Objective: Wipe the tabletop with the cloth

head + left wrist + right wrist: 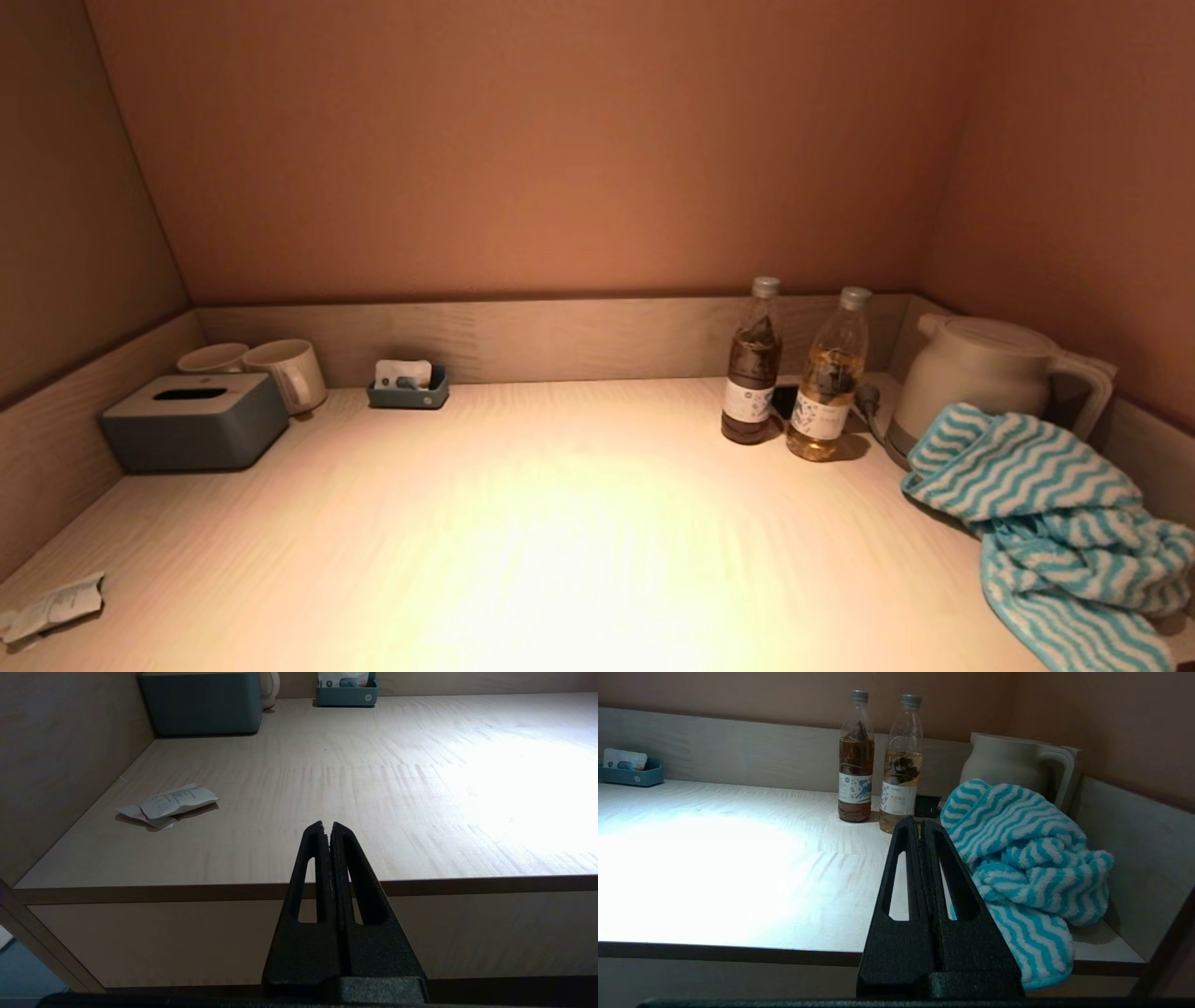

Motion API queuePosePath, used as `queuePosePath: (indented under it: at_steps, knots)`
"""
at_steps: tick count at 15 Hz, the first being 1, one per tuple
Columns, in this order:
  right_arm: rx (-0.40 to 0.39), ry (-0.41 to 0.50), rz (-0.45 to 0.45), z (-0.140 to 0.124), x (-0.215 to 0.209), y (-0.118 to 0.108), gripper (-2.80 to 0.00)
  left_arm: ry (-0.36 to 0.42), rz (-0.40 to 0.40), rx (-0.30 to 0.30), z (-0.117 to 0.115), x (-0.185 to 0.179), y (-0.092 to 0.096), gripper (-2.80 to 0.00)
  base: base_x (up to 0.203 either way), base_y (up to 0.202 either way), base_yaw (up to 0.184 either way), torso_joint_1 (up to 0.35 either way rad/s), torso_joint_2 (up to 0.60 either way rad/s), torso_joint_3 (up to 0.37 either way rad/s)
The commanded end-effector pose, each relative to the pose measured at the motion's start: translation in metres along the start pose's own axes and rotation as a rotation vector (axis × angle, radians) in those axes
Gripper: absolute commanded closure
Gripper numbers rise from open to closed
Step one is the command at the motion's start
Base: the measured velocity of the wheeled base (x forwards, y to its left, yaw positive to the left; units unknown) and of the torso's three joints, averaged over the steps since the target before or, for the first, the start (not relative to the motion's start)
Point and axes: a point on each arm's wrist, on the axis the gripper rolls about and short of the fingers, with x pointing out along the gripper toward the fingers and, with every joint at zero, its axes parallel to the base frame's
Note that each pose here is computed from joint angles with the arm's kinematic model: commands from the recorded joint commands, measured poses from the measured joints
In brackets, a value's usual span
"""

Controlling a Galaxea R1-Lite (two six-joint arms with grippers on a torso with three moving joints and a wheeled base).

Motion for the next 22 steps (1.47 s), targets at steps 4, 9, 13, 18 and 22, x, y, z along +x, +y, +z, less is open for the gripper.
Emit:
queuePosePath:
  at_steps: [4, 9, 13, 18, 22]
  knots:
    - [0.007, 0.108, 0.025, -0.012, -0.001, 0.002, 0.0, 0.0, 0.001, 0.0, 0.0, 0.0, 0.0, 0.0, 0.0, 0.0, 0.0, 0.0, 0.0, 0.0]
    - [0.018, 0.244, 0.035, -0.026, -0.003, 0.003, 0.0, 0.0, 0.001, 0.0, 0.0, 0.0, 0.0, 0.0, 0.0, 0.0, 0.0, 0.0, 0.0, 0.0]
    - [0.046, 0.248, 0.028, -0.026, -0.003, 0.003, 0.0, 0.0, 0.001, 0.0, 0.0, 0.0, 0.0, 0.0, 0.0, 0.0, 0.0, 0.0, 0.0, 0.0]
    - [0.049, 0.246, 0.027, -0.026, -0.003, 0.003, 0.0, 0.0, 0.0, 0.0, 0.0, 0.0, 0.0, 0.0, 0.0, 0.0, 0.0, 0.0, 0.0, 0.0]
    - [0.049, 0.246, 0.027, -0.026, -0.003, 0.003, 0.0, 0.0, 0.0, 0.0, 0.0, 0.0, 0.0, 0.0, 0.0, 0.0, 0.0, 0.0, 0.0, 0.0]
